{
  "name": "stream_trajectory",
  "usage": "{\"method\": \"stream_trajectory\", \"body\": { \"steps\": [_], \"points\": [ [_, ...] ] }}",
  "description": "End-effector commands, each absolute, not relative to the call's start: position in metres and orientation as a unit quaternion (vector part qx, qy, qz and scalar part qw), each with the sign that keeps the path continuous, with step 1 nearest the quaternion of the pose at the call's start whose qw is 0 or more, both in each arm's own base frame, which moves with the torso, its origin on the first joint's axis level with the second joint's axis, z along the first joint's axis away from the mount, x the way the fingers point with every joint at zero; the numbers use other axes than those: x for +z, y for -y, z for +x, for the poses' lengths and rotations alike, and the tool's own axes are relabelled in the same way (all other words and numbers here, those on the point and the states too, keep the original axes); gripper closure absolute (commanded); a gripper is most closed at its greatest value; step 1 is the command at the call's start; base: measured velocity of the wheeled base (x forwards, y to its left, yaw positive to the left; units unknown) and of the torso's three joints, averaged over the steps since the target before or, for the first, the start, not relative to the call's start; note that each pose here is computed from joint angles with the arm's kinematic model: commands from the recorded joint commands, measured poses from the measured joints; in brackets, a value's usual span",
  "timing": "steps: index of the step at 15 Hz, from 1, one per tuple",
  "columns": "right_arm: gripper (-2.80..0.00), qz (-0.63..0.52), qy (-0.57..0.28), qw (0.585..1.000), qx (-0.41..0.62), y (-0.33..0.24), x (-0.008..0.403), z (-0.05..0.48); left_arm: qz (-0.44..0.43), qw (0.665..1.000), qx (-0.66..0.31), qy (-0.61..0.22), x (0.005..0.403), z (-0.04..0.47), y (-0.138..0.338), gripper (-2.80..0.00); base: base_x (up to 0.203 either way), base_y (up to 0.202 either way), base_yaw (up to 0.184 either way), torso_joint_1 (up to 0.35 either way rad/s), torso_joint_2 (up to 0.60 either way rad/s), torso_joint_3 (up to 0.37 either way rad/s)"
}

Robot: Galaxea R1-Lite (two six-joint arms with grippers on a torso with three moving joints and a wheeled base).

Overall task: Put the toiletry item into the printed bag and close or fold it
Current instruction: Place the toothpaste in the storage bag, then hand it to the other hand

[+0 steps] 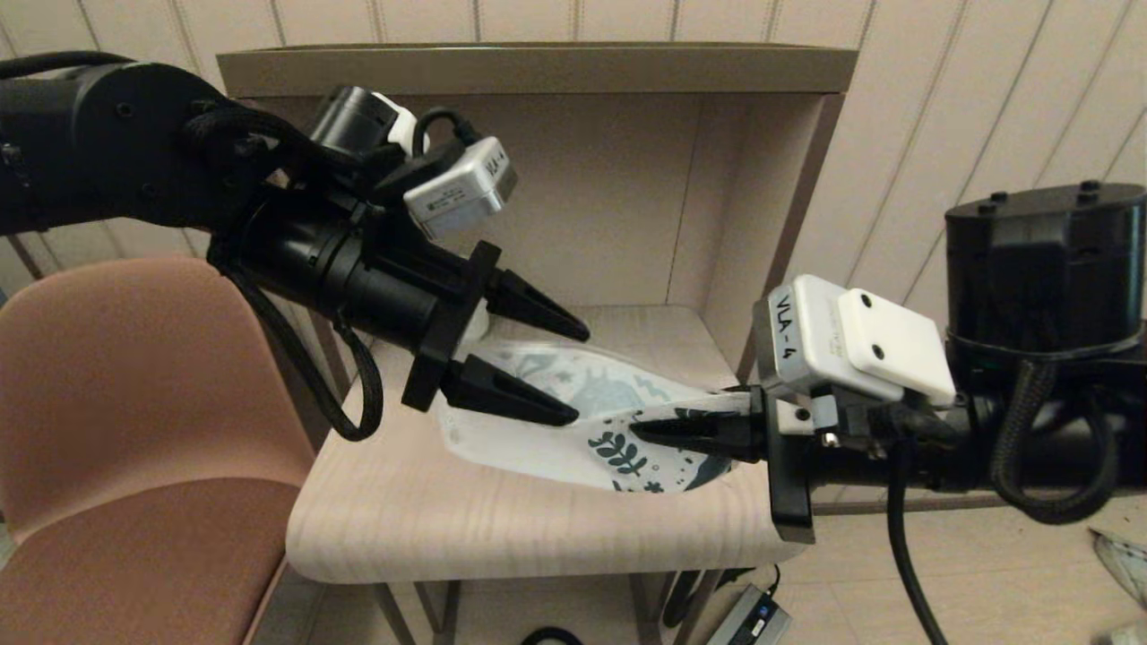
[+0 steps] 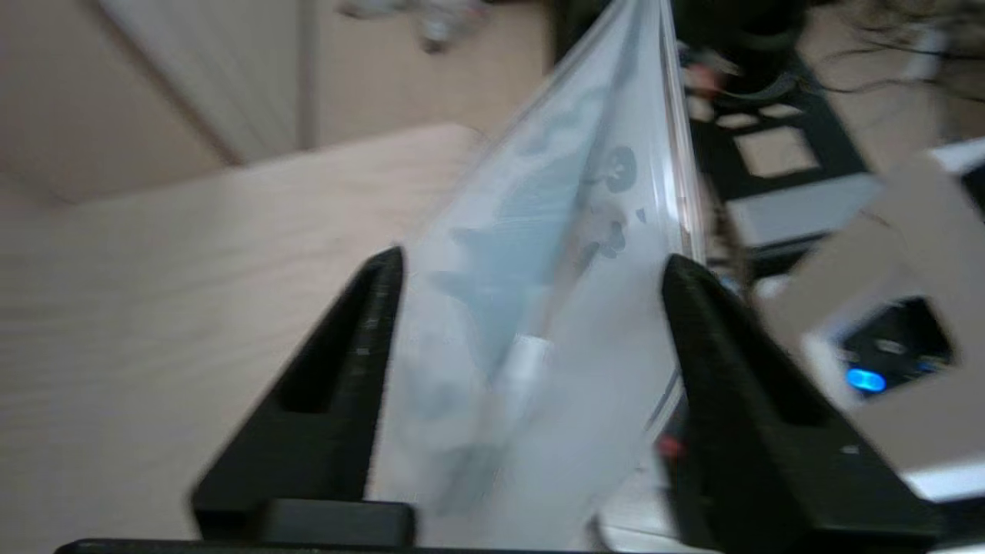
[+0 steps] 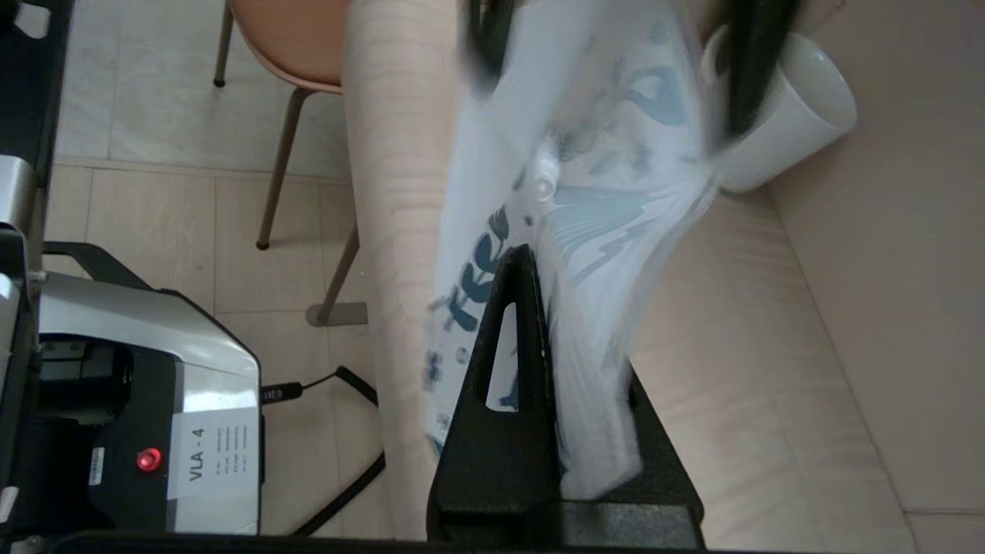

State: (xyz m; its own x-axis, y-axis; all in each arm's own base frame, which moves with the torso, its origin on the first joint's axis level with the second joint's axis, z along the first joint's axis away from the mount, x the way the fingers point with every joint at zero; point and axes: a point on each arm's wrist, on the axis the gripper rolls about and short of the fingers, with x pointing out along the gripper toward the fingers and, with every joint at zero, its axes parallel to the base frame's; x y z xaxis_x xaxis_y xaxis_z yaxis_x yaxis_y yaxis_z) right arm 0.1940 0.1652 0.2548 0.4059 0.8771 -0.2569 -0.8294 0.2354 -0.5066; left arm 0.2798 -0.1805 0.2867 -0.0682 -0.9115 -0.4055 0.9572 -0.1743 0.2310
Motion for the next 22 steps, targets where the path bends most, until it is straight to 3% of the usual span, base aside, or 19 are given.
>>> {"method": "stream_trajectory", "body": {
  "steps": [1, 7, 11, 12, 22],
  "points": [
    [0.00, -0.295, 0.039, 0.785, 0.543, -0.163, 0.254, 0.194, 0.243, 0.671, -0.700, -0.025, 0.300, 0.295, 0.161, -2.80, 0.000, 0.000, 0.000, 0.000, 0.00, 0.000],
    [0.00, -0.288, 0.045, 0.791, 0.537, -0.158, 0.259, 0.190, 0.210, 0.731, -0.648, -0.036, 0.314, 0.308, 0.103, -2.80, 0.000, 0.000, 0.000, 0.000, 0.00, 0.000],
    [0.00, -0.279, 0.049, 0.801, 0.527, -0.149, 0.265, 0.187, 0.133, 0.727, -0.662, -0.123, 0.296, 0.295, 0.076, -2.80, 0.000, 0.000, 0.000, 0.000, 0.00, 0.000],
    [0.00, -0.278, 0.049, 0.802, 0.527, -0.149, 0.266, 0.187, 0.125, 0.726, -0.662, -0.137, 0.290, 0.290, 0.073, 0.00, 0.000, 0.000, 0.000, 0.000, 0.00, 0.000],
    [0.00, -0.251, 0.084, 0.825, 0.499, -0.144, 0.287, 0.192, 0.070, 0.725, -0.666, -0.159, 0.251, 0.278, 0.054, 0.00, 0.000, 0.000, 0.000, 0.000, 0.00, 0.000]
  ]
}}
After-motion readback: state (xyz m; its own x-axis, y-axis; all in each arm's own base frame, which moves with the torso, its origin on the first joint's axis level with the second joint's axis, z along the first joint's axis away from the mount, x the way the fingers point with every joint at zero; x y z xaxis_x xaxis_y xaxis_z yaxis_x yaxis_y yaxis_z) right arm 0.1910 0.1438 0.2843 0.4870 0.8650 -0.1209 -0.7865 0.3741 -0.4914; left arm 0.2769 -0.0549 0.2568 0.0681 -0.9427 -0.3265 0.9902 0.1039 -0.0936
